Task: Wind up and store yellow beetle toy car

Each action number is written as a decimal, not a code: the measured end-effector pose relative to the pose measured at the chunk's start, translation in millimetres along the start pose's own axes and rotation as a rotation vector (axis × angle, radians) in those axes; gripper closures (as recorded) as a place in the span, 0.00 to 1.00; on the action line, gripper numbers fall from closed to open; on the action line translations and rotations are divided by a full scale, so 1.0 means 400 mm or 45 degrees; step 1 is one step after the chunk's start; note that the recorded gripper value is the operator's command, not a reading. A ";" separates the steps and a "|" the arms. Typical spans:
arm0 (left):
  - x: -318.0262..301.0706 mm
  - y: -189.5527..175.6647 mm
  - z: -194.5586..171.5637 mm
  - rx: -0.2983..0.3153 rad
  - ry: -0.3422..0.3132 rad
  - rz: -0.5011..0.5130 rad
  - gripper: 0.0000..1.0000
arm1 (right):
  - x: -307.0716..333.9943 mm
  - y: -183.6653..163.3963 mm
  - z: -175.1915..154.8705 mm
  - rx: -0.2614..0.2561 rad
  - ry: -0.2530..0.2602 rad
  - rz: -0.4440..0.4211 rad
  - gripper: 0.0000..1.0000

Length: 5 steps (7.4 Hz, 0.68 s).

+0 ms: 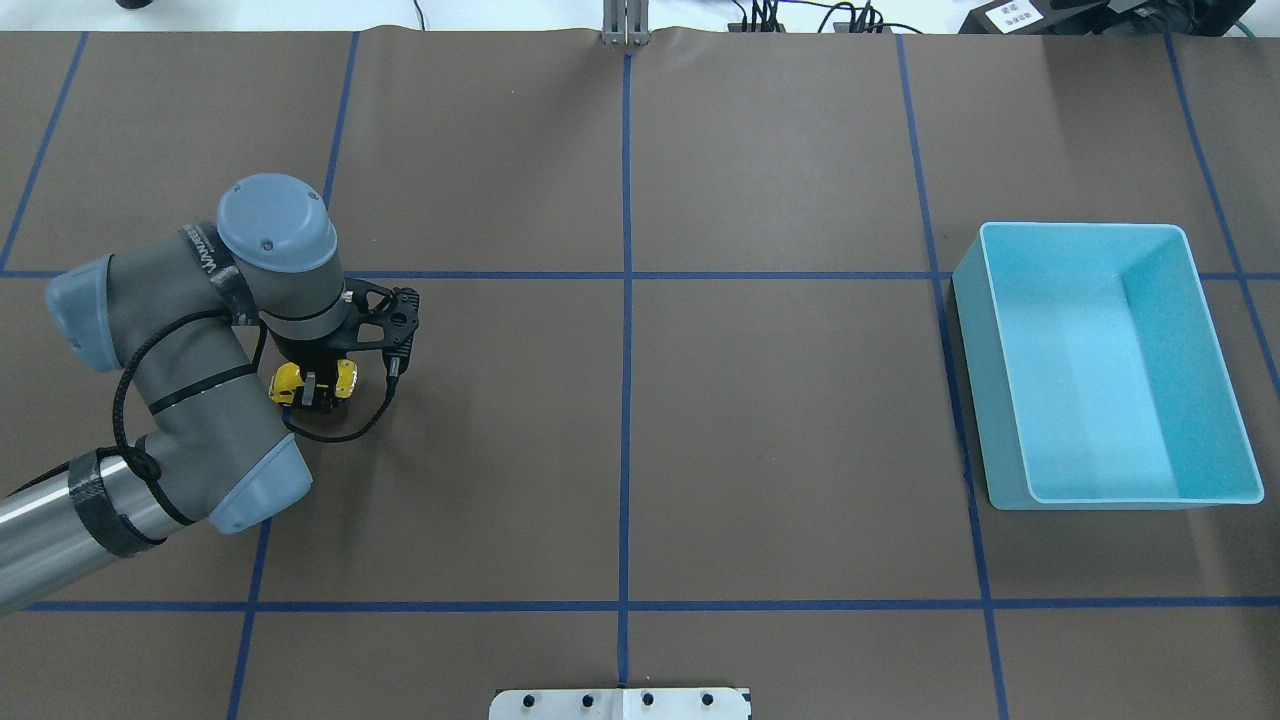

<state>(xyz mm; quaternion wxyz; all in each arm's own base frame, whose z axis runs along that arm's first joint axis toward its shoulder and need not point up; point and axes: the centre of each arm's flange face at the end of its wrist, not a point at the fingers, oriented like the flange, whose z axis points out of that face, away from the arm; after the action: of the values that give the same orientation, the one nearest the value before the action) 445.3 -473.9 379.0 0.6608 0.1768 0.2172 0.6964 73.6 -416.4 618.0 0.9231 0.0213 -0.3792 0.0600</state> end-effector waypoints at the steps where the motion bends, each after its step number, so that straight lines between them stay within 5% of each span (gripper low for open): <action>1: 0.000 0.000 0.000 0.001 0.001 0.000 1.00 | 0.000 -0.001 0.000 0.000 0.000 0.000 0.00; 5: 0.003 0.007 0.007 0.016 -0.001 0.010 1.00 | 0.000 -0.002 0.005 -0.005 0.002 -0.001 0.00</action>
<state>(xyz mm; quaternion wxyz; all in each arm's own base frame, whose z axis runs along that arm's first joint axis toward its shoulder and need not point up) 444.4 -472.4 382.8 0.6571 0.1819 0.2205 0.6975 72.3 -417.5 619.2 0.9234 0.0198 -0.3787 0.0589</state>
